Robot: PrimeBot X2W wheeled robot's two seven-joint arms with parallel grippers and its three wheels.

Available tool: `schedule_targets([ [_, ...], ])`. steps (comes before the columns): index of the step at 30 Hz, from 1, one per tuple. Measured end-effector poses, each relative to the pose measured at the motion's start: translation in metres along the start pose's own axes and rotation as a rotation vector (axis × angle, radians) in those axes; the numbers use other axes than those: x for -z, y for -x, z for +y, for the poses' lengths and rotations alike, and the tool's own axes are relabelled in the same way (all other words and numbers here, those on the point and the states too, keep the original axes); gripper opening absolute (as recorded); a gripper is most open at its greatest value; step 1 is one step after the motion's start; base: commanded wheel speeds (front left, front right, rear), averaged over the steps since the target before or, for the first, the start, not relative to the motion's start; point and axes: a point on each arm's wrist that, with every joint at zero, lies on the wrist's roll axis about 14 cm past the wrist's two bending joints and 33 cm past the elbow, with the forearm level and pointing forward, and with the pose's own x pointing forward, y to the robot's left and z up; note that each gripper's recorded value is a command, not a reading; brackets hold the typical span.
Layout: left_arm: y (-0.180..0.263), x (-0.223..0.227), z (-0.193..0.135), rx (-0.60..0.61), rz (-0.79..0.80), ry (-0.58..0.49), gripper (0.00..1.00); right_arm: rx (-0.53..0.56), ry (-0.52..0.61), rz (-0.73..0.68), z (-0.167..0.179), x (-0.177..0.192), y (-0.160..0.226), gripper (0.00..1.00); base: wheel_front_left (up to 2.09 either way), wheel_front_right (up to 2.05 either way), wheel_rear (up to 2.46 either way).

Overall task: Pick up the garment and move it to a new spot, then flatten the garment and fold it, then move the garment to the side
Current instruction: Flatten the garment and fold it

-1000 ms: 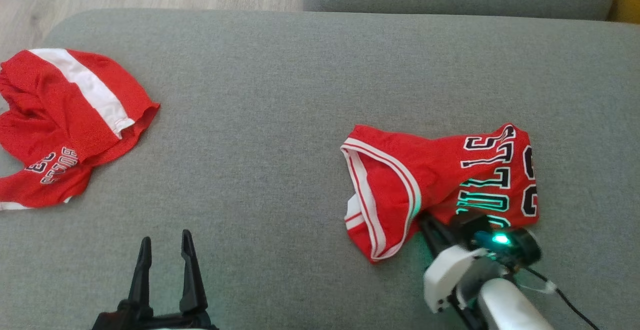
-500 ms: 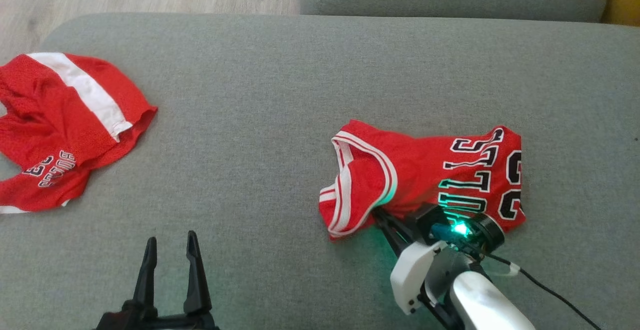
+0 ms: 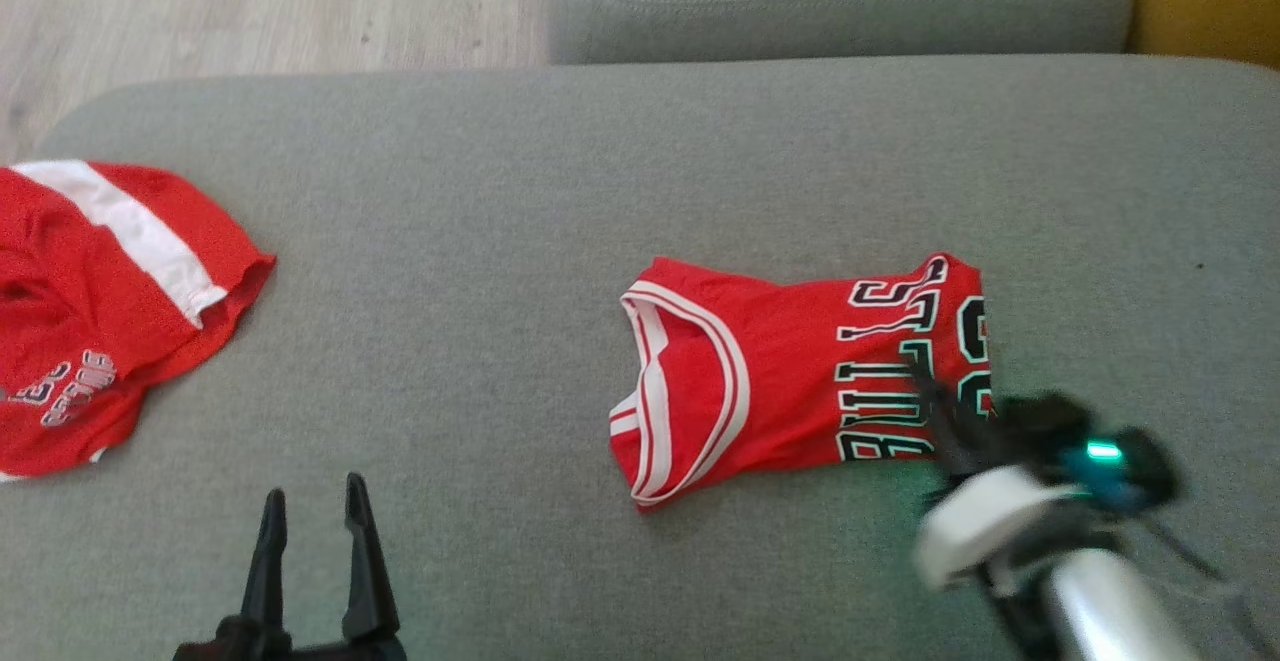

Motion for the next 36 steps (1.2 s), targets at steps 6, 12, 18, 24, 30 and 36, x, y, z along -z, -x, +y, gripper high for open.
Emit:
schedule_targets([
  [6, 0.010, -0.006, 0.003, -0.003, -0.020, 0.007, 1.00, 0.253, 0.010, -0.099, -0.083, -0.001, 0.047, 0.31, 0.00, 0.00, 0.00],
  [12, 0.017, -0.014, 0.003, 0.002, -0.050, 0.012, 1.00, 0.393, -0.018, -0.167, -0.112, 0.011, 0.083, 1.00, 0.00, 0.00, 0.00],
  [18, 0.022, -0.017, 0.008, -0.003, -0.059, 0.007, 1.00, 0.429, -0.045, -0.177, -0.115, 0.019, 0.090, 1.00, 0.00, 0.00, 0.00],
  [24, 0.023, -0.013, 0.015, -0.021, -0.044, 0.006, 1.00, 0.350, -0.053, -0.172, -0.090, 0.018, 0.072, 1.00, 0.00, 0.00, 0.00],
  [30, 0.018, -0.004, 0.007, -0.008, -0.012, 0.012, 1.00, 0.151, -0.030, -0.169, -0.044, -0.001, 0.008, 0.00, 0.00, 0.00, 0.00],
  [36, 0.009, -0.009, 0.014, -0.034, -0.029, 0.008, 1.00, 0.080, -0.013, -0.108, -0.032, 0.006, -0.028, 0.00, 0.00, 0.00, 0.00],
])
